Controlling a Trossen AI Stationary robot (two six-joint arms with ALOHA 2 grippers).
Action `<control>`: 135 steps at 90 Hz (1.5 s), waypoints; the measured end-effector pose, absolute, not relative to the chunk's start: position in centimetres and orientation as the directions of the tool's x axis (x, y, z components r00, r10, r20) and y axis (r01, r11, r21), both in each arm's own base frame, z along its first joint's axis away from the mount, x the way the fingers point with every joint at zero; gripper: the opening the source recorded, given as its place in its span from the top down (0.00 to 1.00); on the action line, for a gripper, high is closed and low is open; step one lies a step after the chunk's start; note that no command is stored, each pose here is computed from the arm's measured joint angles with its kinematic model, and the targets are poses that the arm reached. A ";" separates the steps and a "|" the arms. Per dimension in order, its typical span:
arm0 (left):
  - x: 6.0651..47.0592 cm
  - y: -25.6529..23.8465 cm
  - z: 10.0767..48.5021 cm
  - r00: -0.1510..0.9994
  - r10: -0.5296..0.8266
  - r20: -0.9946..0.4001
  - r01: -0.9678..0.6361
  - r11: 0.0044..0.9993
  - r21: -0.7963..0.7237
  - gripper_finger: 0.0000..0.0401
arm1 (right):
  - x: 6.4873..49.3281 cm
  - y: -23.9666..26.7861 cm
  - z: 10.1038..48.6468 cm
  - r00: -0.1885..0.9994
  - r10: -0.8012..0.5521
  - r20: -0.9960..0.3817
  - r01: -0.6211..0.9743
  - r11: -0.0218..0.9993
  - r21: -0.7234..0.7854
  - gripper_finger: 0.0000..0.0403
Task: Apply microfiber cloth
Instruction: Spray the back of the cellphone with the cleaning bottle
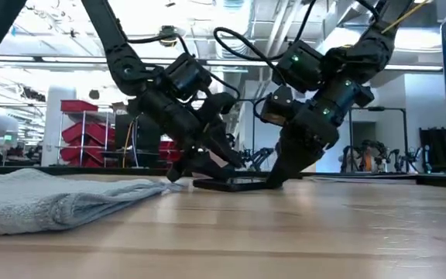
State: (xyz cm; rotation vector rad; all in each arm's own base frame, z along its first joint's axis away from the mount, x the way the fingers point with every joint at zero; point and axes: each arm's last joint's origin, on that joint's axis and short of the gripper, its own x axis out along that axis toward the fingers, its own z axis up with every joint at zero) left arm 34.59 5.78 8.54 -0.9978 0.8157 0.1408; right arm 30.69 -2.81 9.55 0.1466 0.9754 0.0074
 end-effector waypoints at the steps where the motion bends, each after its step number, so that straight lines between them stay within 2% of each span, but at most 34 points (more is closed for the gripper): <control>1: 34.6 5.7 8.5 0.700 -0.258 -0.666 -0.454 0.558 -0.694 0.66 | 30.6 -2.8 9.6 0.560 0.073 -0.826 0.059 0.990 0.127 1.00; 20: 34.2 6.1 8.6 0.661 -0.411 -0.628 -0.428 0.481 -0.766 0.63 | 30.3 -2.3 10.2 0.543 0.068 -0.837 0.050 0.992 0.113 1.00; 61: 33.7 6.0 8.4 0.620 -0.414 -0.667 -0.502 0.444 -0.742 0.62 | 30.2 -2.3 10.2 0.535 0.081 -0.841 0.034 0.993 0.117 1.00; 70: 33.7 6.2 8.8 0.631 -0.385 -0.673 -0.516 0.440 -0.735 0.62 | 30.2 -2.2 10.2 0.534 0.081 -0.841 0.031 0.993 0.116 1.00; 88: 32.9 6.4 9.2 0.599 -0.234 -0.766 -0.629 0.453 -0.631 0.62 | 30.2 -2.2 10.2 0.534 0.084 -0.841 0.024 0.993 0.115 1.00; 135: 33.6 4.1 9.1 0.667 -0.095 -0.739 -0.667 0.367 -0.648 0.62 | 30.5 -2.2 10.4 0.578 0.083 -0.812 0.007 0.994 0.107 1.00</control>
